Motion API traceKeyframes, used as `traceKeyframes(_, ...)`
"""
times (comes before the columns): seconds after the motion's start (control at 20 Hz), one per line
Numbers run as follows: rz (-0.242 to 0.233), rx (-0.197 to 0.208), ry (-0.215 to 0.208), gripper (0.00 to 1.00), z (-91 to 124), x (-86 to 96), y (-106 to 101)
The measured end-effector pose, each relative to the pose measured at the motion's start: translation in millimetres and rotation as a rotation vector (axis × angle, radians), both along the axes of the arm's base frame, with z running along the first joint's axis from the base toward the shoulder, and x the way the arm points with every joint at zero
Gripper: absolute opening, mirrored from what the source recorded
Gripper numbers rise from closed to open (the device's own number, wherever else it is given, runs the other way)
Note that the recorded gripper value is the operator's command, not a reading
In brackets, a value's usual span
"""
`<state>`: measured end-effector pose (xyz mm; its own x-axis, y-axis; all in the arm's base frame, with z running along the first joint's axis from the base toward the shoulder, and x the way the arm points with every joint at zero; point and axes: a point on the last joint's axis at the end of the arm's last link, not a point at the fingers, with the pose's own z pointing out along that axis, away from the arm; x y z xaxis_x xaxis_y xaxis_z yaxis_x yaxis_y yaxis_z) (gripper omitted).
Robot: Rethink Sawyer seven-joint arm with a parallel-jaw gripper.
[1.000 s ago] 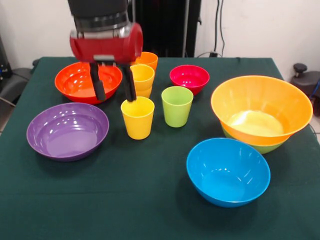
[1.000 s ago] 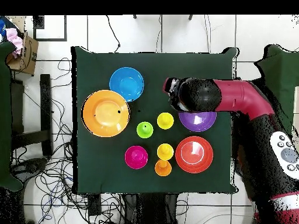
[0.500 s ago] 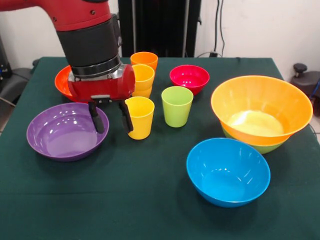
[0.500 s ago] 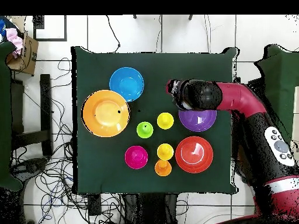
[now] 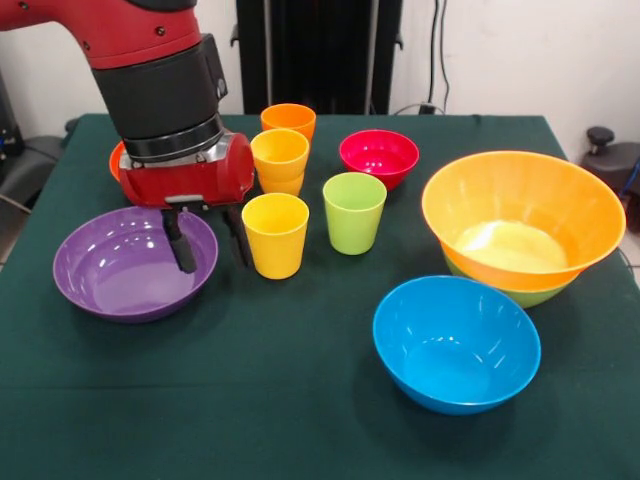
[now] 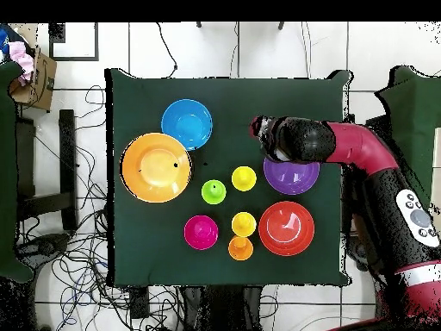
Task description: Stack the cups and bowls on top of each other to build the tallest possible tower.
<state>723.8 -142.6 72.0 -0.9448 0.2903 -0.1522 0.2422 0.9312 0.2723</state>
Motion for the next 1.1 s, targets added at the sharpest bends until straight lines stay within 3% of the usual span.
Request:
traceKeyframes(0.55, 0.012, -0.01, 0.003, 1.0, -7.7, -2.9, -0.1)
traceKeyframes(1.1, 0.102, -0.082, 0.038, 1.0, -46.2, -20.9, 19.2)
